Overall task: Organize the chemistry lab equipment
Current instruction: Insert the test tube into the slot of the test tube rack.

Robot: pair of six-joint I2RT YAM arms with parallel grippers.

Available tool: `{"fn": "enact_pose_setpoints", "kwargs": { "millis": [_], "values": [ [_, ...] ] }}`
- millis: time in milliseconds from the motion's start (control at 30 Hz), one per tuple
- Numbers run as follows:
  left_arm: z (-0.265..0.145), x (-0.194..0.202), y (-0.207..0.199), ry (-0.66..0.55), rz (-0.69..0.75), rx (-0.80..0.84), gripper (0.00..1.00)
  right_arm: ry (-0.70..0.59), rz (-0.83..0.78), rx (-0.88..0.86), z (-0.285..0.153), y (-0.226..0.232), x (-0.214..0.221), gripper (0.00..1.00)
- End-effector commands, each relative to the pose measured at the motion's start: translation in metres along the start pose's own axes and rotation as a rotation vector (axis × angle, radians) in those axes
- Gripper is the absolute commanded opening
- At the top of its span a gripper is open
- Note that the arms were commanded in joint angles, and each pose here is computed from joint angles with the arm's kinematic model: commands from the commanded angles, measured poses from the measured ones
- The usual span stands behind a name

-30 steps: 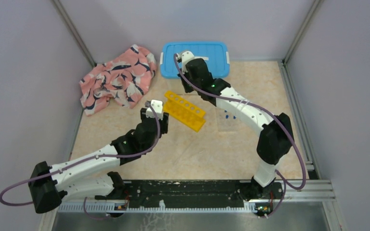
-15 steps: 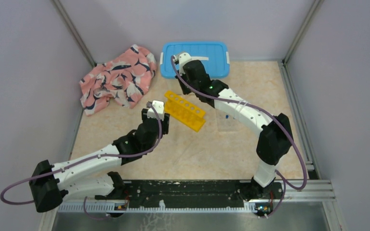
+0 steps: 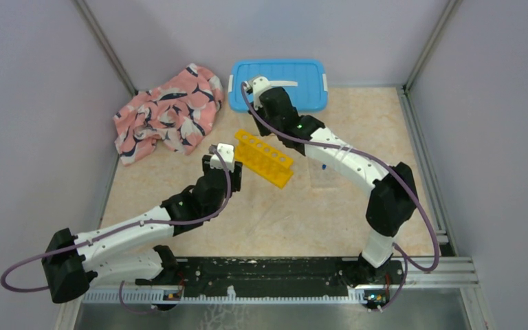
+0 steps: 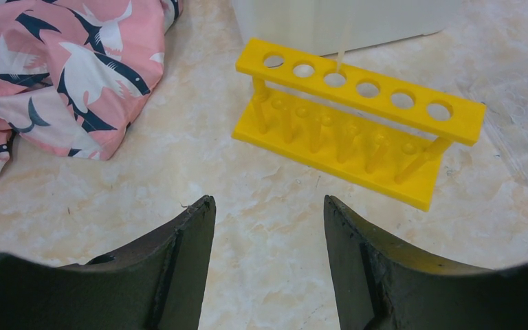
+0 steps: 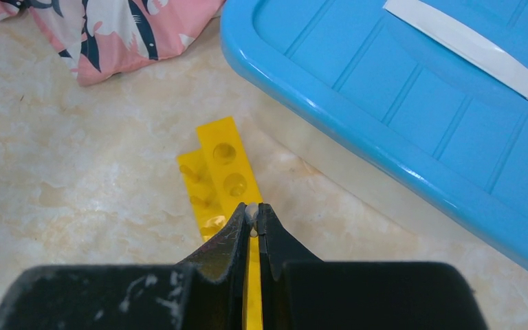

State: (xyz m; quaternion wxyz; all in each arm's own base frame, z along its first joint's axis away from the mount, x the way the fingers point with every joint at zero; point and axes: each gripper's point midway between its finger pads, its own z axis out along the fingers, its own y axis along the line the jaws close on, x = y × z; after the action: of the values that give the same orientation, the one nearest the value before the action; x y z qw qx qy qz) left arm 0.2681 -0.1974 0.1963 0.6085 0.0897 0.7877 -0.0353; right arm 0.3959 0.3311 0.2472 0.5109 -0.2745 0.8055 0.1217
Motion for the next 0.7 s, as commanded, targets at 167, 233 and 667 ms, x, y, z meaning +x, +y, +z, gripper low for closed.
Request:
{"fn": "enact_pose_setpoints", "kwargs": {
  "millis": [167, 233, 667],
  "values": [
    [0.0, -0.001, -0.004, -0.013, -0.021, 0.014, 0.65, -0.136, -0.003, 0.032, -0.032, -0.007, -0.045, 0.01],
    [0.001, -0.001, -0.004, -0.012, -0.022, 0.015, 0.65, -0.128, -0.007, 0.029, -0.033, -0.006, -0.044, 0.01],
    [0.001, 0.001, -0.005, -0.009, -0.024, 0.017, 0.65, -0.104, 0.004, -0.012, -0.024, 0.004, -0.032, 0.01]
  ]
}}
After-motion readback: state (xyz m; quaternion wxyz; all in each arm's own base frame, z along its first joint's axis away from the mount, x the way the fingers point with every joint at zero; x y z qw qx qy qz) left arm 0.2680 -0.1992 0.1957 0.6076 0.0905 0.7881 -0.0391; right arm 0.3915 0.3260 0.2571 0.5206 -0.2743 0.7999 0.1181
